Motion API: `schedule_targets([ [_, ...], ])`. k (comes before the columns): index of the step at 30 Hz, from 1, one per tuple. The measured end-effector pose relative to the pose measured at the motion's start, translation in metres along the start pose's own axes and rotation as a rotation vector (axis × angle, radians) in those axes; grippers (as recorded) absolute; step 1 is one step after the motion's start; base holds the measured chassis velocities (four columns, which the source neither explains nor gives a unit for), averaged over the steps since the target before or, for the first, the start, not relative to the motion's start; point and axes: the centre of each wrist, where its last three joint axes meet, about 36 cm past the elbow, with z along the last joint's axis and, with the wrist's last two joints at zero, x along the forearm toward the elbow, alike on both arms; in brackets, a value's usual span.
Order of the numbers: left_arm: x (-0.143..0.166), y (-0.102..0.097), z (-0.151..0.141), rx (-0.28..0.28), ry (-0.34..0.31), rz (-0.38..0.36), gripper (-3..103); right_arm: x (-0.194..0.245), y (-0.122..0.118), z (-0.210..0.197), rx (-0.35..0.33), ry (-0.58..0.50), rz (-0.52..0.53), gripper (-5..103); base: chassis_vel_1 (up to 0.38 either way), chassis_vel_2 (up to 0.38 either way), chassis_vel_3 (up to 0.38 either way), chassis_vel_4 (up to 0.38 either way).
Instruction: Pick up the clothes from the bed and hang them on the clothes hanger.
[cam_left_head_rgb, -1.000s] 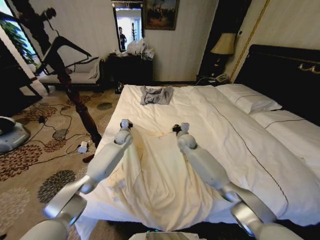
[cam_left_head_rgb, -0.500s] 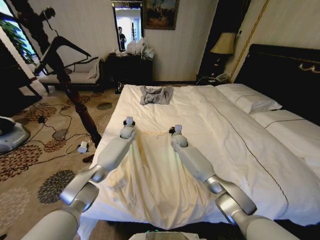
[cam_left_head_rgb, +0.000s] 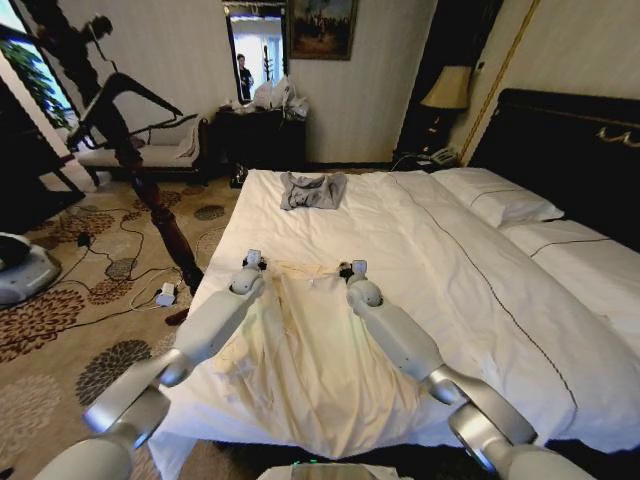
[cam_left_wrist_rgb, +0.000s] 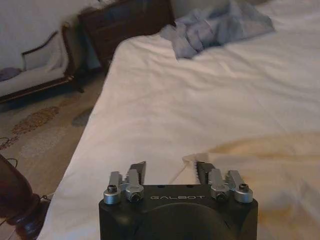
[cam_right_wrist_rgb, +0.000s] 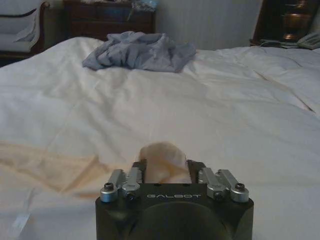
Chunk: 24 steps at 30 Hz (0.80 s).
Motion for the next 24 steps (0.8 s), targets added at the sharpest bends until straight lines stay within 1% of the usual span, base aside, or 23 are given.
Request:
schedule_targets([
  [1,0.004,0.002,0.001,-0.011,0.002,0.009,63,0.004,-0.002,0.002,0.014,0.007,-0.002,51,0.000,0.000,0.000,0.000],
  [2,0.004,0.002,0.001,-0.011,0.002,0.009,63,0.004,-0.002,0.002,0.014,0.007,-0.002,51,0.000,0.000,0.000,0.000],
  [4,0.015,0.008,0.004,-0.027,0.004,0.030,74,0.010,-0.006,0.004,0.029,0.025,-0.002,61,0.000,0.000,0.000,0.000],
  [5,0.015,0.008,0.004,-0.027,0.004,0.030,74,0.010,-0.006,0.004,0.029,0.025,-0.002,61,0.000,0.000,0.000,0.000],
  [8,0.029,0.016,0.013,-0.033,0.020,0.061,89,0.019,-0.013,0.005,0.034,0.067,-0.009,78,0.000,0.000,0.000,0.000],
  [9,0.034,0.019,0.017,-0.033,0.026,0.074,94,0.022,-0.017,0.007,0.040,0.072,-0.007,78,0.000,0.000,0.000,0.000],
  [10,0.034,0.019,0.017,-0.033,0.026,0.074,94,0.022,-0.017,0.007,0.040,0.072,-0.007,78,0.000,0.000,0.000,0.000],
  [11,0.039,0.021,0.022,-0.033,0.031,0.092,94,0.026,-0.019,0.008,0.043,0.072,-0.008,89,0.000,0.000,0.000,0.000],
  [12,0.043,0.024,0.027,-0.033,0.035,0.103,98,0.030,-0.021,0.008,0.044,0.070,-0.011,89,0.000,0.000,0.000,0.000],
  [13,0.046,0.027,0.032,-0.023,0.034,0.115,100,0.034,-0.022,0.008,0.040,0.066,-0.014,94,0.000,0.000,0.000,0.000],
  [14,0.046,0.027,0.032,-0.023,0.034,0.115,100,0.034,-0.022,0.008,0.040,0.066,-0.014,94,0.000,0.000,0.000,0.000],
  [15,0.048,0.031,0.037,0.005,0.023,0.137,100,0.039,-0.023,0.007,0.033,0.061,-0.017,97,0.000,0.000,0.000,0.000],
  [17,0.050,0.038,0.043,0.075,-0.016,0.188,100,0.046,-0.023,0.005,0.024,0.051,-0.022,100,0.000,0.000,0.000,0.000],
  [18,0.051,0.041,0.045,0.119,-0.051,0.222,100,0.050,-0.024,0.004,0.022,0.045,-0.023,100,0.000,0.000,0.000,0.000],
  [19,0.052,0.045,0.048,0.193,-0.118,0.285,100,0.056,-0.026,0.004,0.021,0.037,-0.022,100,0.000,0.000,0.000,0.000],
  [20,0.052,0.045,0.048,0.193,-0.118,0.285,100,0.056,-0.026,0.004,0.021,0.037,-0.022,100,0.000,0.000,0.000,0.000],
  [21,0.054,0.047,0.049,0.246,-0.165,0.330,100,0.060,-0.028,0.004,0.018,0.033,-0.019,100,0.000,0.000,0.000,0.000],
  [22,0.055,0.048,0.049,0.303,-0.195,0.372,100,0.062,-0.029,0.005,0.013,0.031,-0.015,100,0.000,0.000,0.000,0.000],
  [23,0.058,0.049,0.047,0.380,-0.213,0.413,100,0.064,-0.032,0.006,0.010,0.030,-0.009,100,0.000,0.000,0.000,0.000],
  [24,0.060,0.049,0.045,0.436,-0.219,0.437,100,0.066,-0.034,0.007,0.007,0.030,-0.003,100,0.000,0.000,0.000,0.000],
])
